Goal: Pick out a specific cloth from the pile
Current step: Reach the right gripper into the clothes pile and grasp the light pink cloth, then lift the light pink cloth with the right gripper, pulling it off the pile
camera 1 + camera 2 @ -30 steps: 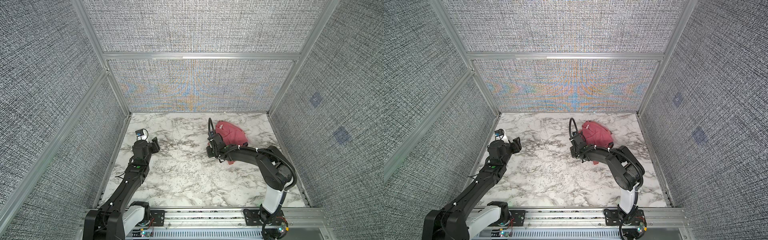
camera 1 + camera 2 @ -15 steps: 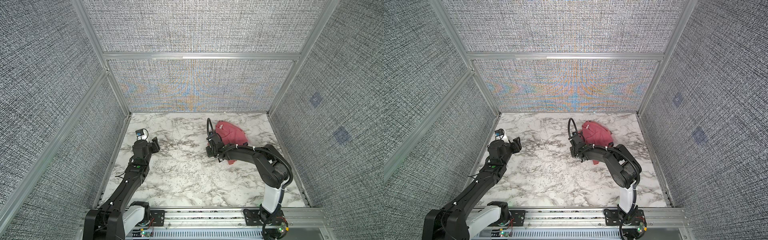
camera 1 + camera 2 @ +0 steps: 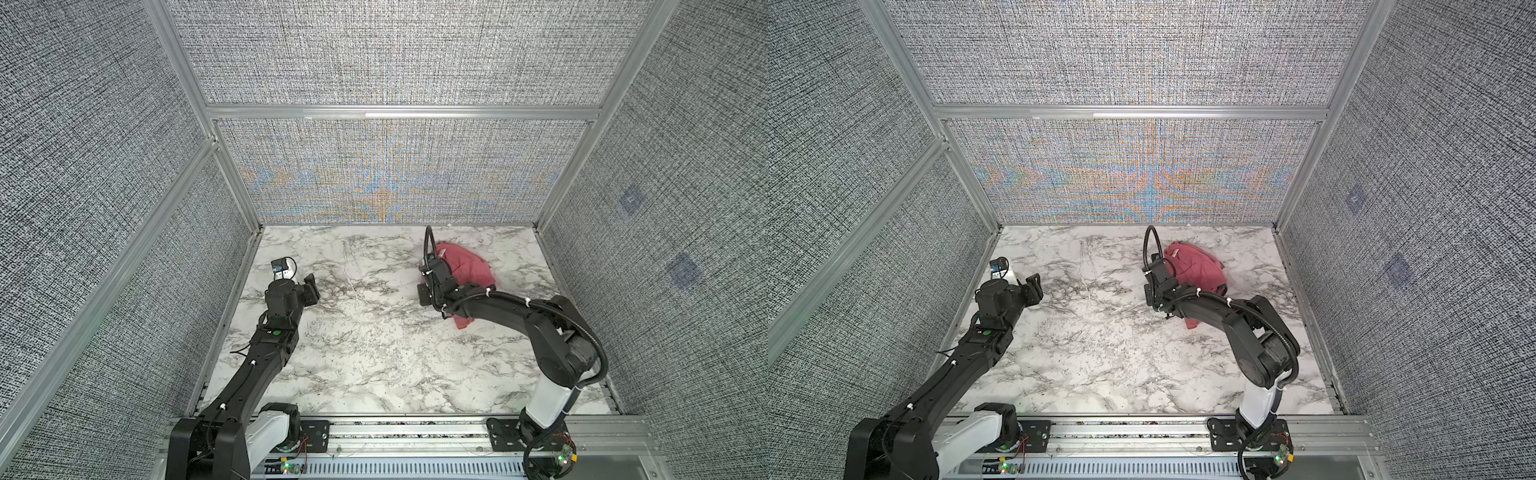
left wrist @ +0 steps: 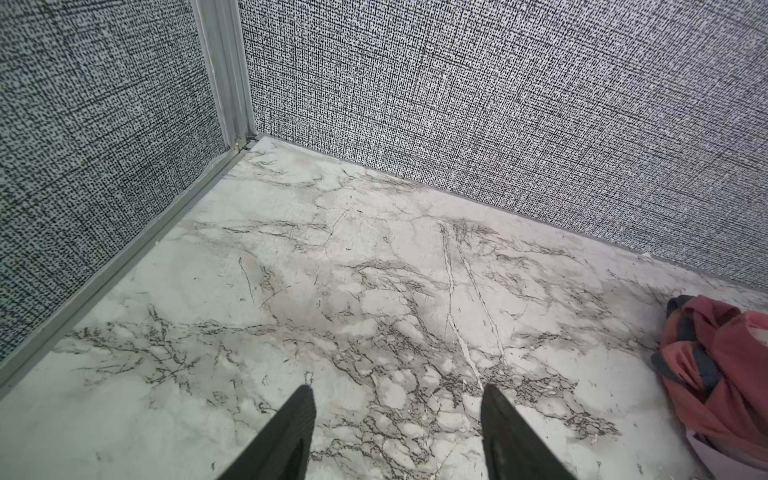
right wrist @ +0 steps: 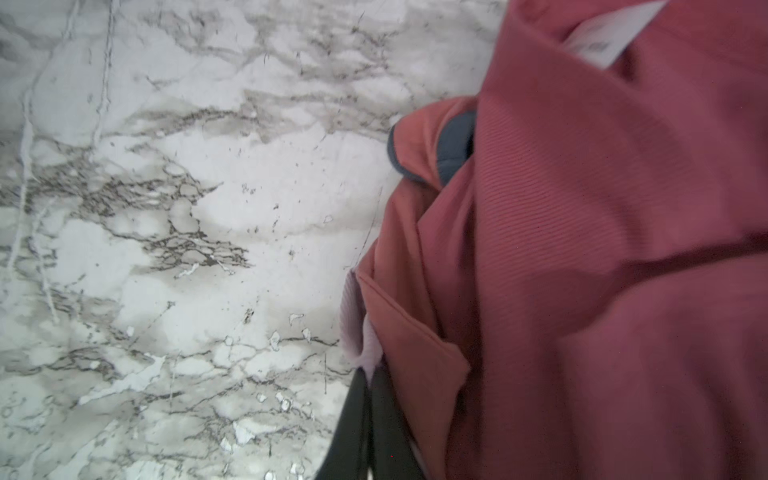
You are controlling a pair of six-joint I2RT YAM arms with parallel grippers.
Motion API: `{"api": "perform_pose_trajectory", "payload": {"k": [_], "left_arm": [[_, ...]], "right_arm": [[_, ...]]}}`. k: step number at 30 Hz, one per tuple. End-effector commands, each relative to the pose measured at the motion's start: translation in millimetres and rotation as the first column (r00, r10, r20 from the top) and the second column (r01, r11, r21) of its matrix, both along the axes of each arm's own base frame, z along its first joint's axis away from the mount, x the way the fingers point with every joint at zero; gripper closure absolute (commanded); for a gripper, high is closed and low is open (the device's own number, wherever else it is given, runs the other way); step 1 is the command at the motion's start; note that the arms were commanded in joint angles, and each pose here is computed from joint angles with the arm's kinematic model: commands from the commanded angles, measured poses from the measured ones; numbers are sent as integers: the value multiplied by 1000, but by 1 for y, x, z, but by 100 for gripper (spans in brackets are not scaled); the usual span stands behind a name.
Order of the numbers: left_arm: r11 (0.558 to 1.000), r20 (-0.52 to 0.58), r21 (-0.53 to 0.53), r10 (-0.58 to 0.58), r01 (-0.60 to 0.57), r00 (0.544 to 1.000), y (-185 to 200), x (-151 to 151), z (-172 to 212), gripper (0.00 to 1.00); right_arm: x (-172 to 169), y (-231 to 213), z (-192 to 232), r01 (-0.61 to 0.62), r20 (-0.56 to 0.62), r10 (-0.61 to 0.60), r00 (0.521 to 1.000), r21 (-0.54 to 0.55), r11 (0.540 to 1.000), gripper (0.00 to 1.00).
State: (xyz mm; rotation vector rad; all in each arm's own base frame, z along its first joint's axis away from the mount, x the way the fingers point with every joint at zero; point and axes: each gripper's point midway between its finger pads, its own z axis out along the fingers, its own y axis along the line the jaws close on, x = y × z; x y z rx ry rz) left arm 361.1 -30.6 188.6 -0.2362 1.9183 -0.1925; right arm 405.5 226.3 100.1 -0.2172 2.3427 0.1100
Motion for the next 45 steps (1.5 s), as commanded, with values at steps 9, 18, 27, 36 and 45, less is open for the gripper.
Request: {"api": "perform_pose_trajectory", "payload": {"k": [9,18,27,36,45], "left_arm": [[1000,30,12,18,-18,999,4,0,14,35],[1000,36,12,16,-17,999,4,0,18,35],[1000,45,3,16,-16,999,3,3,22,35],[1000,57,-4,5,-5,998,0,7,29,35],[1000,65,-1,7,-6,998,1,6,36,35]], "right_arm": [[11,-30,88,-10,112,-13,994,202,979,100],[23,-71,158,2,232,-47,972,193,981,100],[28,-106,242,-15,354,-80,932,259,966,100],[24,-107,320,-104,476,-57,878,306,946,100],[12,-105,380,-169,571,-44,820,315,934,100]]}}
